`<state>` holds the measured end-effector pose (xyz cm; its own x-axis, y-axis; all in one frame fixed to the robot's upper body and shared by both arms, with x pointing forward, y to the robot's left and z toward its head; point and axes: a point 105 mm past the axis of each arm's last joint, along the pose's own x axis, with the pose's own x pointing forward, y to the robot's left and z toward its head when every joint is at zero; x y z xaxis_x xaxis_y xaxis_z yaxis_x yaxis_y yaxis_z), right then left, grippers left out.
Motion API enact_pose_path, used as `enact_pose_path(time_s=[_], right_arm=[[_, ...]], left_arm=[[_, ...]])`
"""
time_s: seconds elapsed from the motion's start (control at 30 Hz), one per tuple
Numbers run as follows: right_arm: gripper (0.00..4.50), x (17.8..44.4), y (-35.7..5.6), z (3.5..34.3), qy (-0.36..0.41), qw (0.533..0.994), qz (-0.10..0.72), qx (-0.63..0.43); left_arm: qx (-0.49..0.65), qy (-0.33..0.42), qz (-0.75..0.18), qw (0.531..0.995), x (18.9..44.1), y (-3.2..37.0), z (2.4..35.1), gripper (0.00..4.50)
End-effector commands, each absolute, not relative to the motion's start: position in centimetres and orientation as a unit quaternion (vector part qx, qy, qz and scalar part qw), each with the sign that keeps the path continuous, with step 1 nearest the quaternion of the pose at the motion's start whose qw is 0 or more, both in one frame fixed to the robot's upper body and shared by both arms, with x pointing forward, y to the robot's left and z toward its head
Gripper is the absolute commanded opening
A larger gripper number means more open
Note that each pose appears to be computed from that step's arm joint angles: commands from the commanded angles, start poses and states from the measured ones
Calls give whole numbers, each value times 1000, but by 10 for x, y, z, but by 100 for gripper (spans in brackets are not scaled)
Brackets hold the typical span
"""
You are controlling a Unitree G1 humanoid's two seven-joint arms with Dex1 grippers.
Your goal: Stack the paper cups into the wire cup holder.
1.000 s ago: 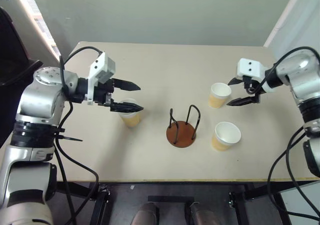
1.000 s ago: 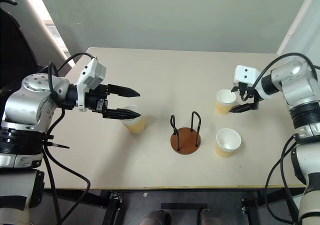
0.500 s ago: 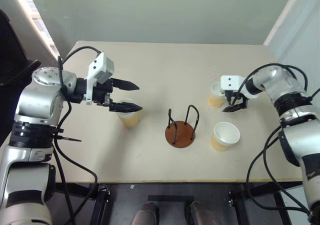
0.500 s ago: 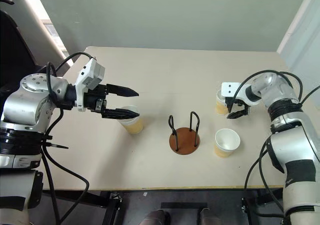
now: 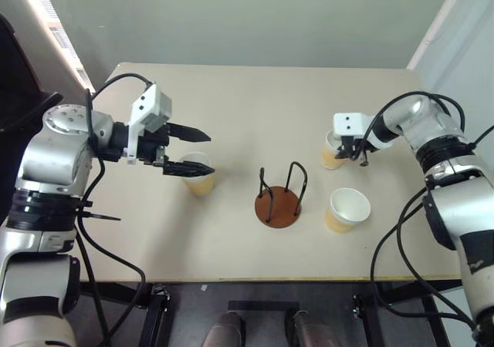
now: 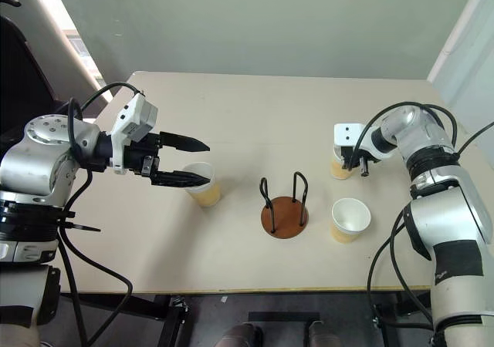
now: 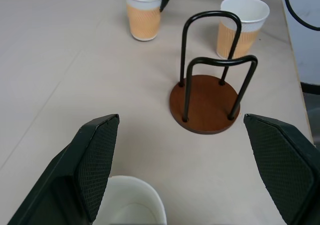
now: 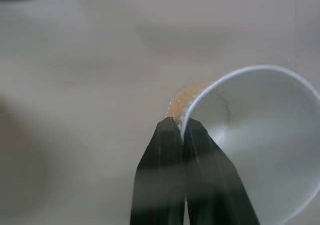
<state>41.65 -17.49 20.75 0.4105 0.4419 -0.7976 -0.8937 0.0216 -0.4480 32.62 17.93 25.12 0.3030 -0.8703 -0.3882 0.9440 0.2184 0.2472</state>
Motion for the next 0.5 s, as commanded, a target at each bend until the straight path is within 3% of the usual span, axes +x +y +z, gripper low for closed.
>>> enact_pose_path(time_s=[0.03, 0.27, 0.5], right_arm=[[2, 410, -164, 254, 160, 686, 504, -500], [2, 351, -127, 310, 69, 648, 571, -500], [2, 293, -87, 315, 40, 603, 640, -474]], left_arm=[[239, 72, -585, 772, 323, 182, 259, 432], [252, 71, -609, 749, 317, 180, 257, 432], [249, 51, -603, 756, 323, 183, 268, 432]])
